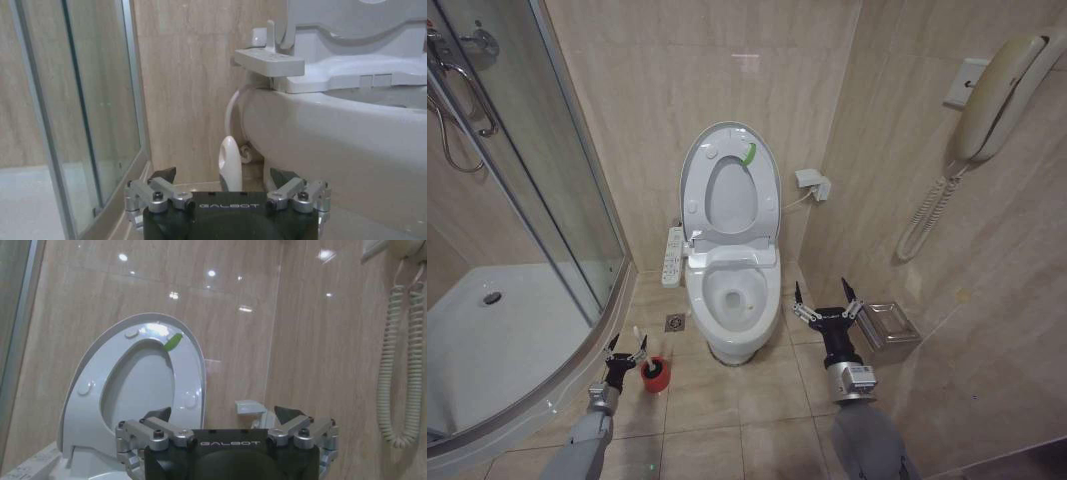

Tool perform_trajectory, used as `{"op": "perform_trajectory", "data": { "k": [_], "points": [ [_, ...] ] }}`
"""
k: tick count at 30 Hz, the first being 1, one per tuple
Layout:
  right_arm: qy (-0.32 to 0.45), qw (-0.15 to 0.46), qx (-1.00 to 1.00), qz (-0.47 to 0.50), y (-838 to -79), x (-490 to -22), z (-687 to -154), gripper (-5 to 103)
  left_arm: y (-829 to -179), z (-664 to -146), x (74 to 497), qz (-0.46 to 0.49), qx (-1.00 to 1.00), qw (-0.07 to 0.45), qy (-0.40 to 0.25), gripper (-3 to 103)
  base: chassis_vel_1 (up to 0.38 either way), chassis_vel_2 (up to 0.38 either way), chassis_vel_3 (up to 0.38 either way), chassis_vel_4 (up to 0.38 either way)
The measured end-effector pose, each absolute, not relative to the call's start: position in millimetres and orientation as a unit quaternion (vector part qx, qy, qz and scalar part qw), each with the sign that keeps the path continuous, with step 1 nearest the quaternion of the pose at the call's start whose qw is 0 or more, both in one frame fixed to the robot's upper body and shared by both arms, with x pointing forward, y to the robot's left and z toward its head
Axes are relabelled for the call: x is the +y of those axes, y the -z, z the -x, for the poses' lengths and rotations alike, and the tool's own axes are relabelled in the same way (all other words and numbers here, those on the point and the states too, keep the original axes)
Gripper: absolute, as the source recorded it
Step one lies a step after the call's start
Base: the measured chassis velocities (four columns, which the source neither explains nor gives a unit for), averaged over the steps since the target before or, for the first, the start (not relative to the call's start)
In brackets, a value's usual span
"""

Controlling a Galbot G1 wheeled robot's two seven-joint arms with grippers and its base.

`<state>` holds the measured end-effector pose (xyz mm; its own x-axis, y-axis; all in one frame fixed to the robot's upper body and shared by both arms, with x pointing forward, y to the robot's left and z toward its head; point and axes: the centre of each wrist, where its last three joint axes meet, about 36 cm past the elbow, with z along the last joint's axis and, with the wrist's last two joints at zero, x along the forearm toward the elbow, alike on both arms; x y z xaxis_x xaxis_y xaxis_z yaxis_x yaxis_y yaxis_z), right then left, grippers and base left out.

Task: Open the toilet lid, clean the toilet bowl with a toilet brush, close the toilet lid, and flush.

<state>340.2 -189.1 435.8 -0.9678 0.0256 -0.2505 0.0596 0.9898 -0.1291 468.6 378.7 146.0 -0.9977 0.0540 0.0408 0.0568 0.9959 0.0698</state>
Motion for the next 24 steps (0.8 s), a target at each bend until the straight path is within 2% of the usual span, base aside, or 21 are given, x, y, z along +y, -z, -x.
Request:
{"op": "perform_trajectory", "data": {
  "k": [24],
  "points": [
    [0.068, 0.125, 0.99, -0.022, -435.8, -189.1, -340.2, 100, -142.4, -470.5, 387.6, 0.028, -0.998, 0.036, 0.033, 93, 0.0, 0.0, 0.0, 0.0]
  ]
}}
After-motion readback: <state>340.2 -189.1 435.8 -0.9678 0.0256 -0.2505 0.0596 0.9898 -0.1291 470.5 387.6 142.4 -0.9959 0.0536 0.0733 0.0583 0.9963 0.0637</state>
